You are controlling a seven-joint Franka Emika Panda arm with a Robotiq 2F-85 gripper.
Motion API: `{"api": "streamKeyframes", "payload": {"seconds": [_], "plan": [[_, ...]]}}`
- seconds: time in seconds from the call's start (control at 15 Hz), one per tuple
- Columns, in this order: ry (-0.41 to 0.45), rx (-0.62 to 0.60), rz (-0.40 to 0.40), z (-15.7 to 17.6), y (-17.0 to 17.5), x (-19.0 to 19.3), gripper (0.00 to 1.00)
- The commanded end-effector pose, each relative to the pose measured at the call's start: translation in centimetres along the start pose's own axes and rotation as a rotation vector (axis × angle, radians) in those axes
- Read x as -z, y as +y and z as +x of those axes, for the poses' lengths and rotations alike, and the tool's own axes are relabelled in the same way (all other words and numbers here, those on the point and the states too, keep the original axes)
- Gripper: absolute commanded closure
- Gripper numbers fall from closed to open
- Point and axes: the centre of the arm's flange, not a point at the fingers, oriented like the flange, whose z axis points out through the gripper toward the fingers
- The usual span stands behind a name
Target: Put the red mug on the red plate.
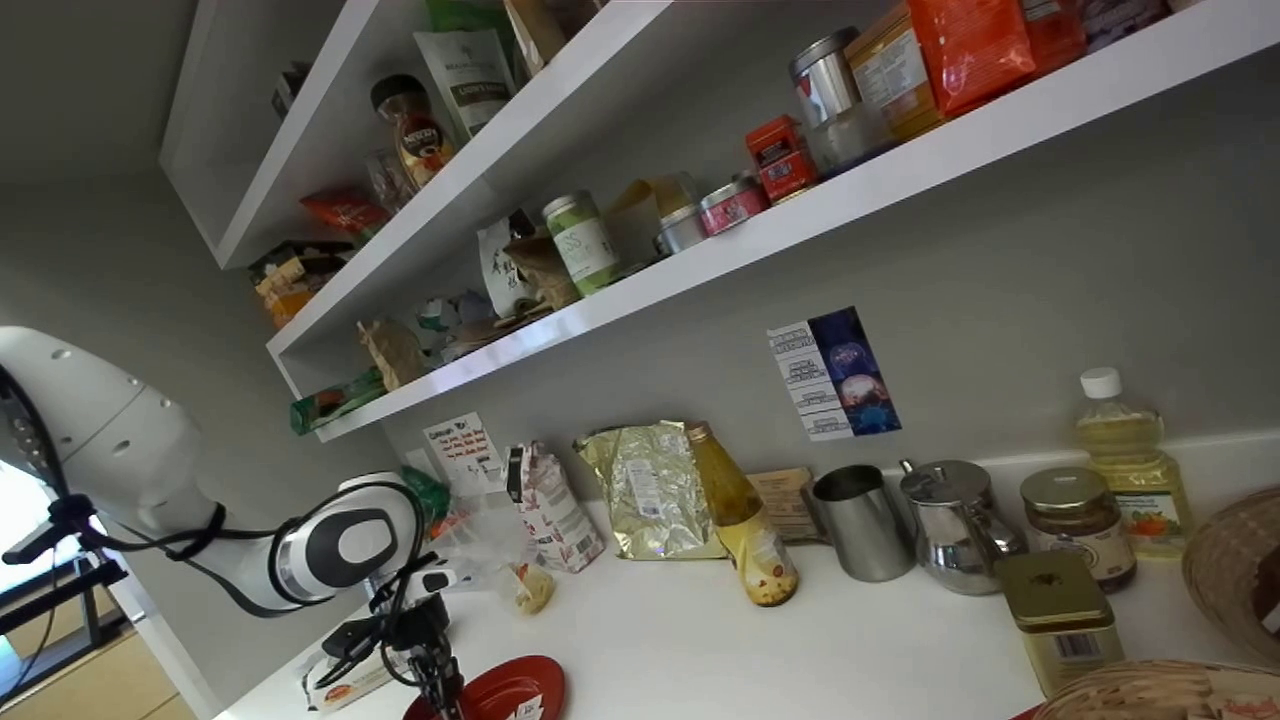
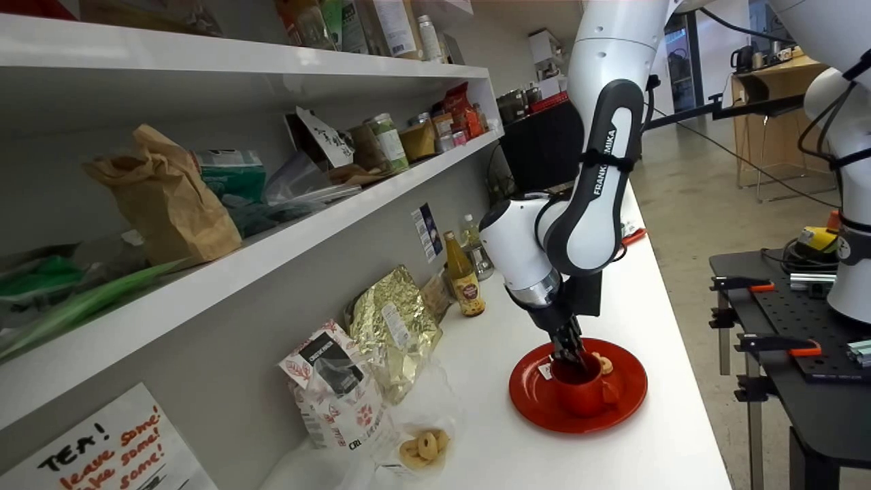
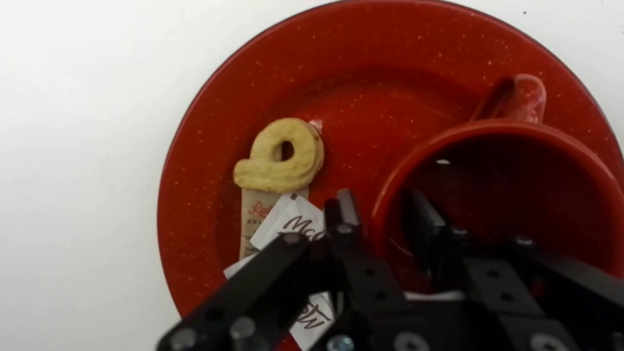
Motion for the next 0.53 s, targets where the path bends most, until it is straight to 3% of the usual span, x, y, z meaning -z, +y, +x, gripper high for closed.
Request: {"api": "streamKeyframes", "payload": {"seconds": [0.0,0.13,0.2,0.33,0.47], "plan": [[0.000,0.000,0.000,0.0,0.0,0.0,0.43],[0.003,0.002,0.009,-0.5,0.7,1.1,0.35],[0.001,-0.001,0.000,0.0,0.1,0.1,0.54],[0.005,-0.003,0.002,0.1,0.2,0.3,0.39],[0.007,-0.004,0.002,0.1,0.2,0.5,0.35]]}}
